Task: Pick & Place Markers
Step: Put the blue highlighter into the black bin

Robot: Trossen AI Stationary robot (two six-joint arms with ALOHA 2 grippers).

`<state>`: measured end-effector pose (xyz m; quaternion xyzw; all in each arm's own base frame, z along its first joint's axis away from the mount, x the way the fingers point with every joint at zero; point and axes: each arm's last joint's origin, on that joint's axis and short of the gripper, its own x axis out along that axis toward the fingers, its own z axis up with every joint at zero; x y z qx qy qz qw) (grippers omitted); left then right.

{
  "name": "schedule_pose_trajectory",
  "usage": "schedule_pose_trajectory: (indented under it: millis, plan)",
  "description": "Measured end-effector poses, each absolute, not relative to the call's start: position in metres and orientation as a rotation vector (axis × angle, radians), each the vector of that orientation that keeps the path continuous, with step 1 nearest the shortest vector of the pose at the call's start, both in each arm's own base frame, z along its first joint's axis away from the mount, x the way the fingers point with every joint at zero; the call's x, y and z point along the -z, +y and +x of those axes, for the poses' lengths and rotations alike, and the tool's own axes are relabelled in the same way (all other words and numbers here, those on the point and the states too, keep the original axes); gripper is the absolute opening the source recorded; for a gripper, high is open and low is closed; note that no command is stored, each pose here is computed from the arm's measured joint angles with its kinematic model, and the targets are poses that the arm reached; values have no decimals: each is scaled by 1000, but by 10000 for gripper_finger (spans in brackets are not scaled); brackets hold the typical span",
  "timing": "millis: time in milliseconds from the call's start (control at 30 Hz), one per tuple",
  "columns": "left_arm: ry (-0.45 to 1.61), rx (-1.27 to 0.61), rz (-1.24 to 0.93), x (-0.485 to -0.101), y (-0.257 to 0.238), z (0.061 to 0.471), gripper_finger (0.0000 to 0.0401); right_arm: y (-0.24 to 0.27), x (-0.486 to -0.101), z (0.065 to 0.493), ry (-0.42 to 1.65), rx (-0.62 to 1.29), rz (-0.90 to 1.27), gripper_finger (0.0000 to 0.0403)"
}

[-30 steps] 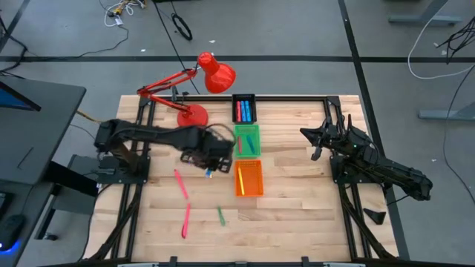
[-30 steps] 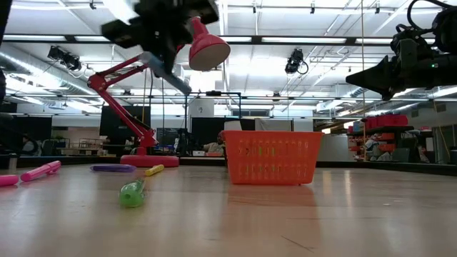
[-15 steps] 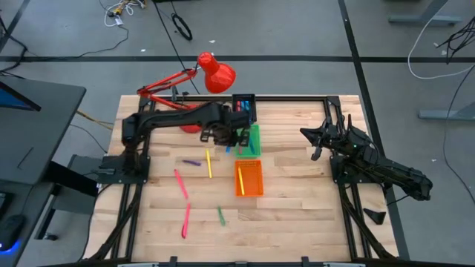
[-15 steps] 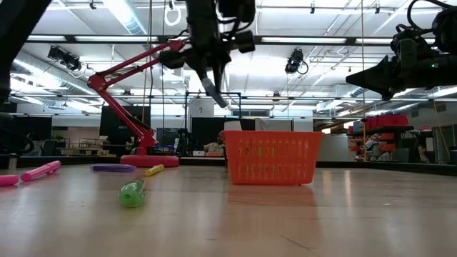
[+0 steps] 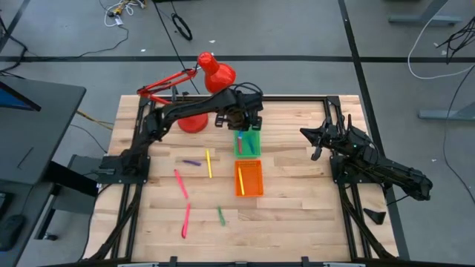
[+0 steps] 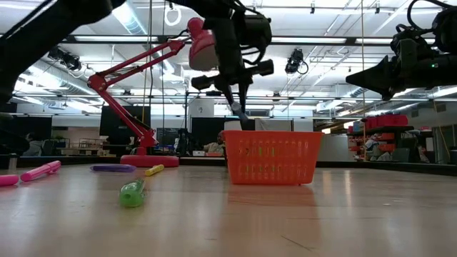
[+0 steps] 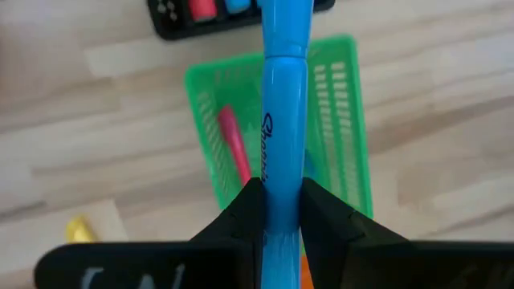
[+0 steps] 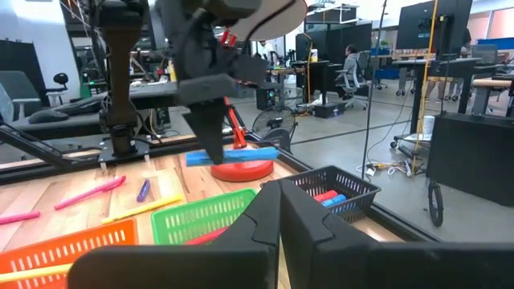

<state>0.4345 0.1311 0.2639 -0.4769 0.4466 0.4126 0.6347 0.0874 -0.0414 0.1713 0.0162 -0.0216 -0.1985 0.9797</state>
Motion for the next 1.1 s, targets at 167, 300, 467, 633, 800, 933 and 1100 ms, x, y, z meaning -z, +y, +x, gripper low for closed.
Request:
schedule_pose_trajectory:
  millis: [167, 300, 467, 633, 800, 933, 1100]
  plan:
    - [1002, -961, -1067, -253, 143, 442, 60, -41, -171, 87, -44, 400, 33, 10]
    - [990, -1003, -1042, -241, 149, 446, 60, -41, -171, 87, -44, 400, 33, 10]
    - [948, -1085, -1002, -235, 153, 446, 60, -41, -171, 87, -44, 399, 33, 10]
    - [842, -1194, -934, -236, 160, 447, 60, -41, -171, 87, -44, 399, 33, 10]
    - [690, -1247, -883, -240, 167, 452, 60, -41, -171, 87, -44, 400, 33, 10]
    - [635, -1306, -837, -241, 172, 451, 60, -41, -171, 87, -44, 400, 33, 10]
    - [640, -1346, -805, -222, 177, 456, 60, -41, -171, 87, -44, 400, 33, 10]
